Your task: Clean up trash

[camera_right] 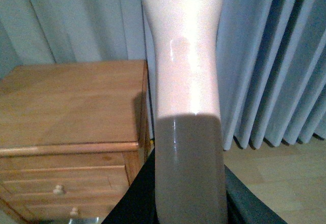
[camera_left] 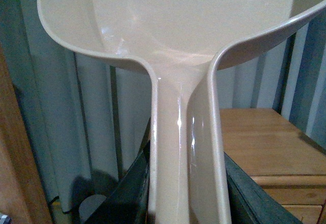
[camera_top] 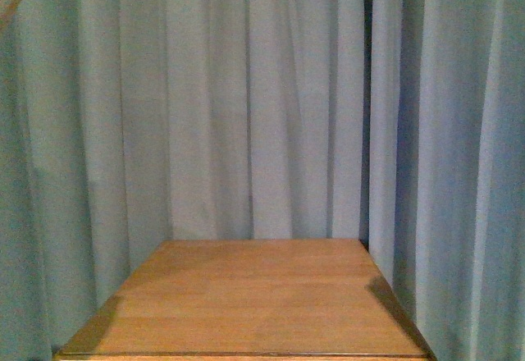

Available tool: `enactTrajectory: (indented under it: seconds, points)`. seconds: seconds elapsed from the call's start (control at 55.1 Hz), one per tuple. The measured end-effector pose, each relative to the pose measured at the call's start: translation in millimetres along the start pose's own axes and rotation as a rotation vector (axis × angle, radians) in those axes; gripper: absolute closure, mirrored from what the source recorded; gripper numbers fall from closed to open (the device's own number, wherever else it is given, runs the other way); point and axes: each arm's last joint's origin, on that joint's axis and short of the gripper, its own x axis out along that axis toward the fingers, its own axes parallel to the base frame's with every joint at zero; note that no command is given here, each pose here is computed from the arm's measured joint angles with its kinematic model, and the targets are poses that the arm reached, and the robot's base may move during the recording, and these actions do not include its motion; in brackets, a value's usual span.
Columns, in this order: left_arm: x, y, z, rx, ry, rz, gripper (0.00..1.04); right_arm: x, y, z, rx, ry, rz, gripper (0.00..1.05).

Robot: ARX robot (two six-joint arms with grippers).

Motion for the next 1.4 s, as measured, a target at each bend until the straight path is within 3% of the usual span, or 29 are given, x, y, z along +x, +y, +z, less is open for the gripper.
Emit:
enactTrajectory:
  seconds: [0.254, 1.398]
  points:
    - [0.0, 0.0, 0.0, 0.000, 0.000, 0.000, 0.77, -10.7, -9.2, -0.8, 0.075, -0.046, -0.047, 0.86]
    - [-0.7, 0.2, -3.2, -0.004, 0.007, 0.003, 0.78, -10.5, -9.7, -2.9, 0.077, -0.041, -0.050, 0.86]
